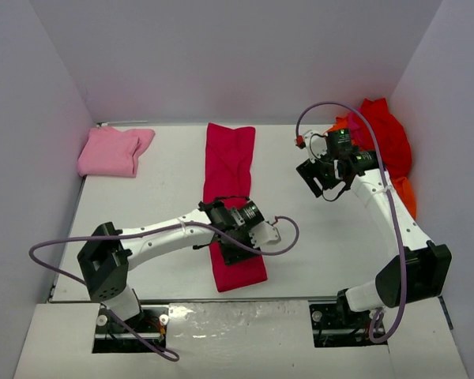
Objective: Fold and stack the t-shirts
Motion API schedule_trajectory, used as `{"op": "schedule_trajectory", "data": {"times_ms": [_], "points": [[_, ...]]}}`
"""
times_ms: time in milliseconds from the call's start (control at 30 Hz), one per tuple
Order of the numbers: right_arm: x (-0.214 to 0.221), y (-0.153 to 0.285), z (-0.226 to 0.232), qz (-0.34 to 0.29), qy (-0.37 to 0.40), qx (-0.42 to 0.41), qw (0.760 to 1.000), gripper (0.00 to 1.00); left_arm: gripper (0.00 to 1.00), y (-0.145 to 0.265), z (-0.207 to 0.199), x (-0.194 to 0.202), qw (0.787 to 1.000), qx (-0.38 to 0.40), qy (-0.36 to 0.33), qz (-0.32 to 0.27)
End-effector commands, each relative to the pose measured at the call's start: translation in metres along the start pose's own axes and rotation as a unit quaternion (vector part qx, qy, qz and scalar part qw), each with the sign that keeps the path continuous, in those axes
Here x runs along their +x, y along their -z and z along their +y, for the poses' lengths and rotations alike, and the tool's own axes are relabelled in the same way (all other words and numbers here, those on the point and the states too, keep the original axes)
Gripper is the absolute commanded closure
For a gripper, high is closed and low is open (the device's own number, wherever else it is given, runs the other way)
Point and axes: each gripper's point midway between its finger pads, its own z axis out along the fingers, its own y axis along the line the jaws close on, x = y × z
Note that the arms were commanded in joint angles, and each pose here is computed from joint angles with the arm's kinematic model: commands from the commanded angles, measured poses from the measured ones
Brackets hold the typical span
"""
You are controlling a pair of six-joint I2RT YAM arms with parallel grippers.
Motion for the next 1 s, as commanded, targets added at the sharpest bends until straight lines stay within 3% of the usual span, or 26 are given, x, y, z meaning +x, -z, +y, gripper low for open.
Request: {"op": "schedule_trajectory", "data": {"times_ms": [0, 200, 800, 967], "points": [[-0.009, -0.002, -0.008, -0.009, 0.005, 0.008, 1.0, 0.31, 0.55, -0.01, -0.046, 0.007, 0.996, 0.056, -0.064, 0.02], [-0.013, -0.001, -0.007, -0.016, 0.001, 0.002, 1.0, 0.31, 0.56, -0.011, -0.082, 0.007, 0.989, 0.119, -0.084, 0.035], [-0.014, 0.008, 0.005, -0.038, 0.001, -0.02, 0.999, 0.3, 0.57, -0.078, -0.053, 0.016, 0.992, 0.044, -0.072, 0.096], [-0.011, 0.012, 0.009, -0.044, 0.004, -0.024, 0.999, 0.3, 0.63, -0.09, -0.048, 0.02, 0.991, 0.029, -0.07, 0.112]]}}
